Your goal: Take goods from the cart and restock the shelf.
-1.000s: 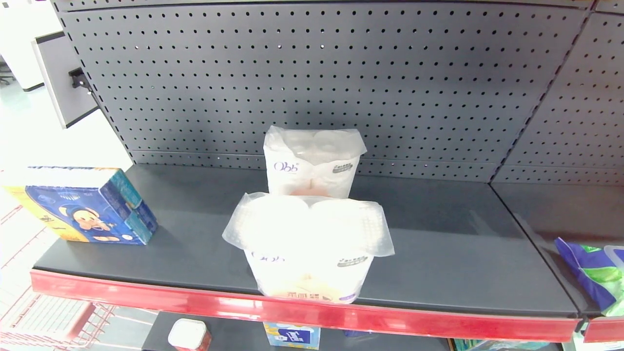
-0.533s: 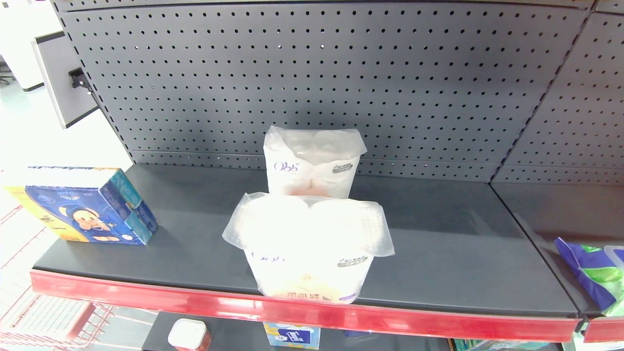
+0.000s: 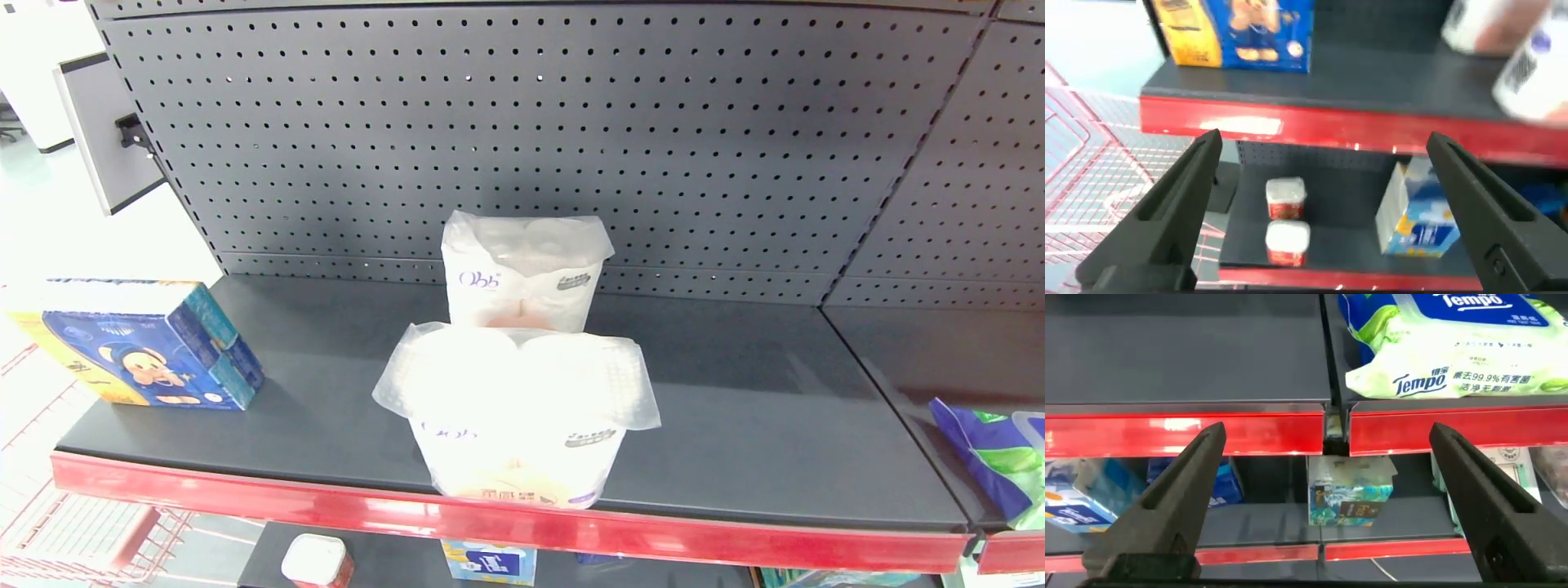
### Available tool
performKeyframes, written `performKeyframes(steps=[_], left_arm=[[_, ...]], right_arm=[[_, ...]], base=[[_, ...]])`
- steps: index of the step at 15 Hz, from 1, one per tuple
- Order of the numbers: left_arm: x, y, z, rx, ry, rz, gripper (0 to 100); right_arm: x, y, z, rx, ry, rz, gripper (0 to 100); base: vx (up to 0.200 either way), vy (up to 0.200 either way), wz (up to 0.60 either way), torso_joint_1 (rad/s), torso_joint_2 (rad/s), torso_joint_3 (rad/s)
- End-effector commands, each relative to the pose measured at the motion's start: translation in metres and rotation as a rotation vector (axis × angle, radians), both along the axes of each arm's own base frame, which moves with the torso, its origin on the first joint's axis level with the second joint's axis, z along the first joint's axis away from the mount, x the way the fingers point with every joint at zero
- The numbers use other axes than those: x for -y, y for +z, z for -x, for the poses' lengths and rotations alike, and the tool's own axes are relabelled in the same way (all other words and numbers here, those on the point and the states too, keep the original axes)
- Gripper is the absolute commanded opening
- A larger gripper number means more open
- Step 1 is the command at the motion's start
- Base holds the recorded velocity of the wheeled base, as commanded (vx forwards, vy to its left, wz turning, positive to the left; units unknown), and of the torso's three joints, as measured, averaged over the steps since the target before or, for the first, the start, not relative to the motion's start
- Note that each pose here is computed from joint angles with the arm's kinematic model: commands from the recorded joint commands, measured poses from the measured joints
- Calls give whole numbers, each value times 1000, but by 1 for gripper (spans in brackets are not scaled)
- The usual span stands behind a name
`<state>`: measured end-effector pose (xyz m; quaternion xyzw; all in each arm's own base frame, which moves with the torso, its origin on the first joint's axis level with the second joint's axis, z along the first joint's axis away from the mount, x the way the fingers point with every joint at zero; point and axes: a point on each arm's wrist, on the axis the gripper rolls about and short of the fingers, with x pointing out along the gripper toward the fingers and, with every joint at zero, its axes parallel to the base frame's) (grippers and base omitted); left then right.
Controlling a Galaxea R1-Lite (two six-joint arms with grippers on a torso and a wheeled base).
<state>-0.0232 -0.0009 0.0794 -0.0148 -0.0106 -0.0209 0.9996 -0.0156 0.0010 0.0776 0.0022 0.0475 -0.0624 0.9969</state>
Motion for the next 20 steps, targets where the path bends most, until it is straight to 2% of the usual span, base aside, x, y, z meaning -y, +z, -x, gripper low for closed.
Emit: performKeyframes(steps=[1, 4, 20], left_arm=[[0, -3, 0, -24, -14, -21, 100], [0, -3, 0, -21, 19, -19, 100], [-1, -4, 0, -24, 23, -22, 100]], right_arm=[[0, 0, 0, -3, -4, -2, 100], [0, 0, 0, -3, -2, 1, 100], [0, 0, 0, -3, -1, -2, 100]], base=[[0, 0, 0, 0, 0, 0], [0, 0, 0, 0, 0, 0], [0, 0, 0, 0, 0, 0]])
